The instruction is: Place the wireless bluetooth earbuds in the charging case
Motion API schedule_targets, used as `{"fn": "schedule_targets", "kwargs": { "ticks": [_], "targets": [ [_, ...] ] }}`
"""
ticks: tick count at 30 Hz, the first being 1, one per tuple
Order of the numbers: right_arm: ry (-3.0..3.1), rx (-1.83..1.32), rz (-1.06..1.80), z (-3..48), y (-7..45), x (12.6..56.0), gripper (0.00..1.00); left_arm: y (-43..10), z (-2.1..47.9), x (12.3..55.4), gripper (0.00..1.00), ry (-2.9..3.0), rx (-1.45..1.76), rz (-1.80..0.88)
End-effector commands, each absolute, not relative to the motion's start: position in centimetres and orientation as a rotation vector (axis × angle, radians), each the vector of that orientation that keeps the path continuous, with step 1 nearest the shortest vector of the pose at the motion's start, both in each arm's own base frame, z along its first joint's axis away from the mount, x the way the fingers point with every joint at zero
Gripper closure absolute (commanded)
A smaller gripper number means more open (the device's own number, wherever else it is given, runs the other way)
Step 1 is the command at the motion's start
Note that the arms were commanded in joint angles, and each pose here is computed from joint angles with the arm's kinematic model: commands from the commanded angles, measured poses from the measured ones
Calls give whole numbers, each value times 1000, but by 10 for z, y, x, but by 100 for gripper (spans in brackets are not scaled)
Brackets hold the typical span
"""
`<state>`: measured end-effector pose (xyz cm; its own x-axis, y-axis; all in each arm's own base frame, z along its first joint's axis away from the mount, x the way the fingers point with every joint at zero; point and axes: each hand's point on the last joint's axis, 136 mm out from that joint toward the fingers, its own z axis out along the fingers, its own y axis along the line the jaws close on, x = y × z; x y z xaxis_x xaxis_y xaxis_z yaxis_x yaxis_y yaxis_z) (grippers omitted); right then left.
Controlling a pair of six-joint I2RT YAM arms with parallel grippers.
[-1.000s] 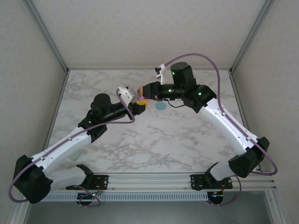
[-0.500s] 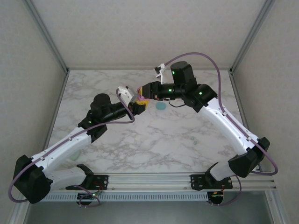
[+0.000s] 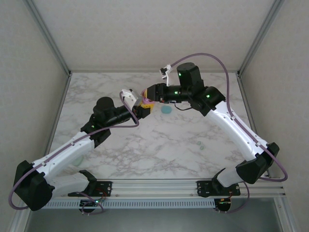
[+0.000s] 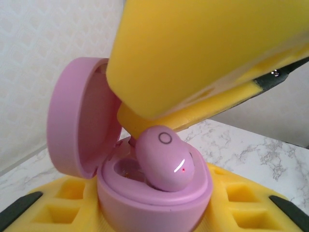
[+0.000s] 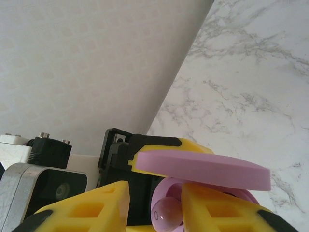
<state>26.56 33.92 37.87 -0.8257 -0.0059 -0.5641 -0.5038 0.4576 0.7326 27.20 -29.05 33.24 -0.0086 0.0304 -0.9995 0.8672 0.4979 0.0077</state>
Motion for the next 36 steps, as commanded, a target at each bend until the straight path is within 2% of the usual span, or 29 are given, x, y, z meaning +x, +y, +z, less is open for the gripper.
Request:
{"fn": "schedule_targets", "kwargs": {
  "ticks": [1, 12, 19, 23, 25, 30, 36],
  "targets": [
    [2187, -434, 1324, 391, 337, 266, 65, -294, 358, 267, 68, 1352, 826, -826],
    [2134, -460, 1337, 405, 332, 259, 63, -292, 355, 268, 68, 1361, 822, -812],
    [2041, -436, 1232, 418, 305, 253, 61, -290, 354, 269, 68, 1364, 823, -792],
    [1996, -305, 1120, 419, 278, 262, 49, -292, 356, 267, 68, 1357, 836, -804],
    [2039, -151, 1062, 409, 261, 273, 39, -295, 357, 265, 67, 1352, 852, -820],
    [2167, 46, 1186, 395, 251, 293, 36, -306, 353, 256, 67, 1351, 932, -829],
    [2265, -24, 1365, 390, 284, 300, 33, -312, 355, 251, 67, 1341, 967, -839]
  ]
}}
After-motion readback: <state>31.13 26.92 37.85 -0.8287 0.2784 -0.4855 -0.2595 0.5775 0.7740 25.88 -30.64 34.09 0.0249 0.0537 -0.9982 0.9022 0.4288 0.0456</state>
